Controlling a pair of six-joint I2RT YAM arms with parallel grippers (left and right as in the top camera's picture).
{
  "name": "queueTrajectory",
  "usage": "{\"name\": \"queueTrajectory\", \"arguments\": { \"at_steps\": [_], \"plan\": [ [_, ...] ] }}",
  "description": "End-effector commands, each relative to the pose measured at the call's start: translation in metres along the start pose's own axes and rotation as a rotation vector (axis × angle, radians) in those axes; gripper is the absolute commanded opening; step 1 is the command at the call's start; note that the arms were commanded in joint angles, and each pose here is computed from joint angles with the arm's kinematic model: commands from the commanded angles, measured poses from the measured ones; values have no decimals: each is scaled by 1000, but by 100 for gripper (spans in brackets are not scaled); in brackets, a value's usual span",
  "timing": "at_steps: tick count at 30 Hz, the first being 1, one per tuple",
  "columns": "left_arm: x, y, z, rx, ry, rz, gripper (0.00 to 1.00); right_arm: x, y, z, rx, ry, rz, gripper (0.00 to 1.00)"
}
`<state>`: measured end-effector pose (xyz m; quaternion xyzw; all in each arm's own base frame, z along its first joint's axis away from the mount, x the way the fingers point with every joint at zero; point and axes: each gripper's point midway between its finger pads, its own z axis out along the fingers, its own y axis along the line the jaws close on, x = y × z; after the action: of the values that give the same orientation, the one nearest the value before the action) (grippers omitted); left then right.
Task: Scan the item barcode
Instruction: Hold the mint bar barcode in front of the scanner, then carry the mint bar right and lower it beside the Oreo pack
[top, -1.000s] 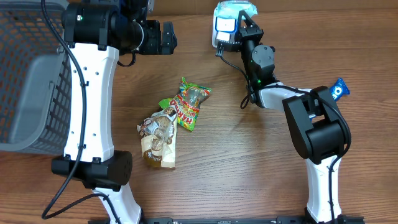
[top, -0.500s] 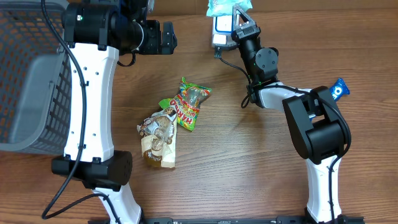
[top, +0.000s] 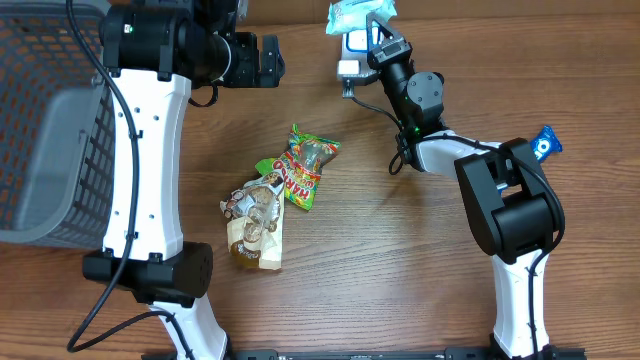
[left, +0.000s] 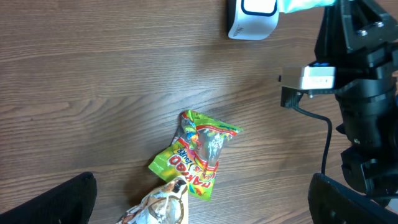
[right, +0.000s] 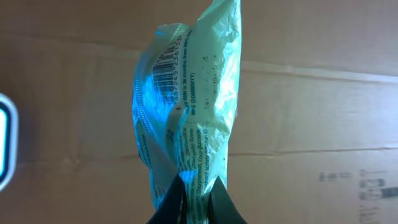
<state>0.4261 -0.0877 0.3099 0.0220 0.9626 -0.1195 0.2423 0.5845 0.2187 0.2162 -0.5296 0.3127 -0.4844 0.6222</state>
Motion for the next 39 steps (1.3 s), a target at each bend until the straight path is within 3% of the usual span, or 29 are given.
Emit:
{"name": "queueTrajectory", "arguments": {
  "at_steps": [1,5,9,19,24,29,39],
  "plan": [
    [-2,0,-6,-4,-19,9,100,3,-10,6,23,11,2,4],
    [-2,0,-6,-4,-19,10,100,10,19,4,-98,86,23,4],
    [-2,0,-6,-4,-19,9,100,19,29,-1,-126,228,246,4],
    [-2,0,-6,-4,-19,10,100,-18,15,-16,-17,441,632,4],
    [-2,0,-6,-4,-19,10,100,-20,-7,-26,74,540,835,4],
    [-2,0,-6,-4,-19,9,100,-17,-25,-31,37,593,995,3],
    [-2,0,-6,-4,-19,10,100,53,-100,-91,13,845,1368,3]
  ]
}}
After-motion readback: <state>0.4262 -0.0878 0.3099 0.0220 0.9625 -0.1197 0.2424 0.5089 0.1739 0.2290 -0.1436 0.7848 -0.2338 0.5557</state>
